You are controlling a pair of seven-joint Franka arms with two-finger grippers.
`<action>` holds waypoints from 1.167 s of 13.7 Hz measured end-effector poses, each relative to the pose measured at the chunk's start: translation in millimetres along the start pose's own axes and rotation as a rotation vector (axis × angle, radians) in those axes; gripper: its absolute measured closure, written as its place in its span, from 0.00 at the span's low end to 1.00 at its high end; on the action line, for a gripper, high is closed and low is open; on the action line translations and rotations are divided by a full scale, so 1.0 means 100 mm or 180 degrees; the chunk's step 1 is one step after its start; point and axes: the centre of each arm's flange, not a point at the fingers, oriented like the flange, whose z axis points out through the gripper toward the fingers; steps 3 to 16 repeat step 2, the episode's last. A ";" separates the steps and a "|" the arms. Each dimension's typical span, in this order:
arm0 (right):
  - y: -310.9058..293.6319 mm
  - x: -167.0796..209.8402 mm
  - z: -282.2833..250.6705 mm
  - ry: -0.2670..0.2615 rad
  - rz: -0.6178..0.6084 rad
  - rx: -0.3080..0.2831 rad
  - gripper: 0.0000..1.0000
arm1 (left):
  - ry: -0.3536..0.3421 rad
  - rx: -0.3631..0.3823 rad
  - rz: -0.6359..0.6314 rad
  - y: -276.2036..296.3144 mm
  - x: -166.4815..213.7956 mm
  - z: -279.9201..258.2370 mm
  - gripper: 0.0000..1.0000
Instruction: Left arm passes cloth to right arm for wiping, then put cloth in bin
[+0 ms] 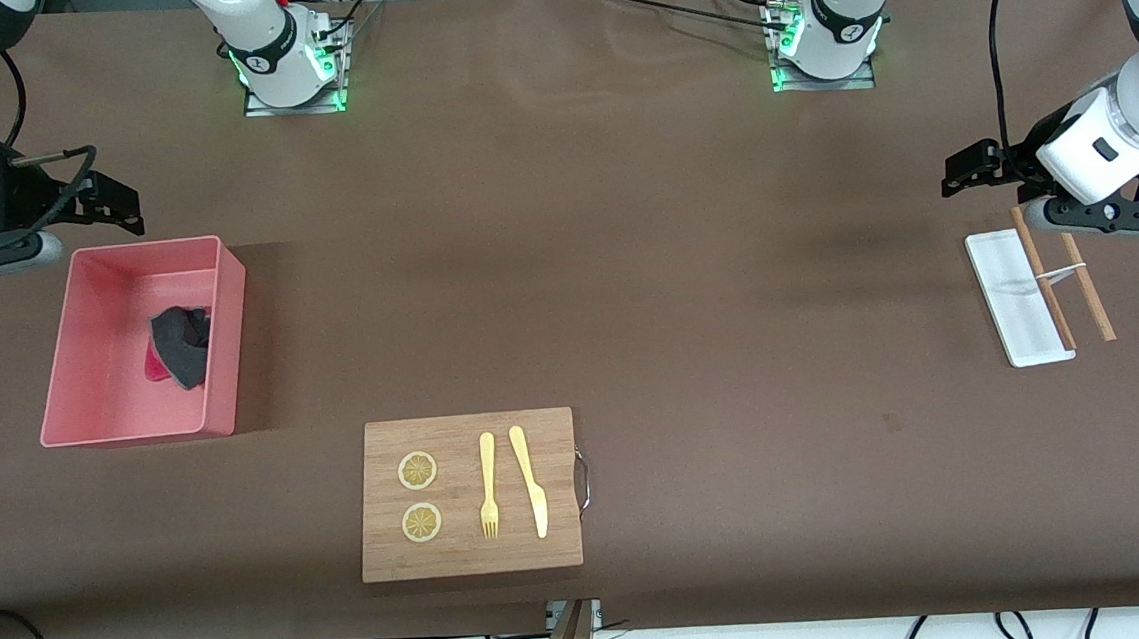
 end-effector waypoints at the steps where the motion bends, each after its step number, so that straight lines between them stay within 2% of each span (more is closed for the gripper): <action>1: 0.00 0.00 -0.01 0.0008 -0.0002 0.0003 0.00 | -0.0001 0.0000 0.0003 0.00 0.00 0.00 0.00; 16: 0.00 0.01 0.00 0.0004 -0.0003 0.0005 0.00 | -0.0001 0.0001 0.0005 0.01 0.00 0.00 0.00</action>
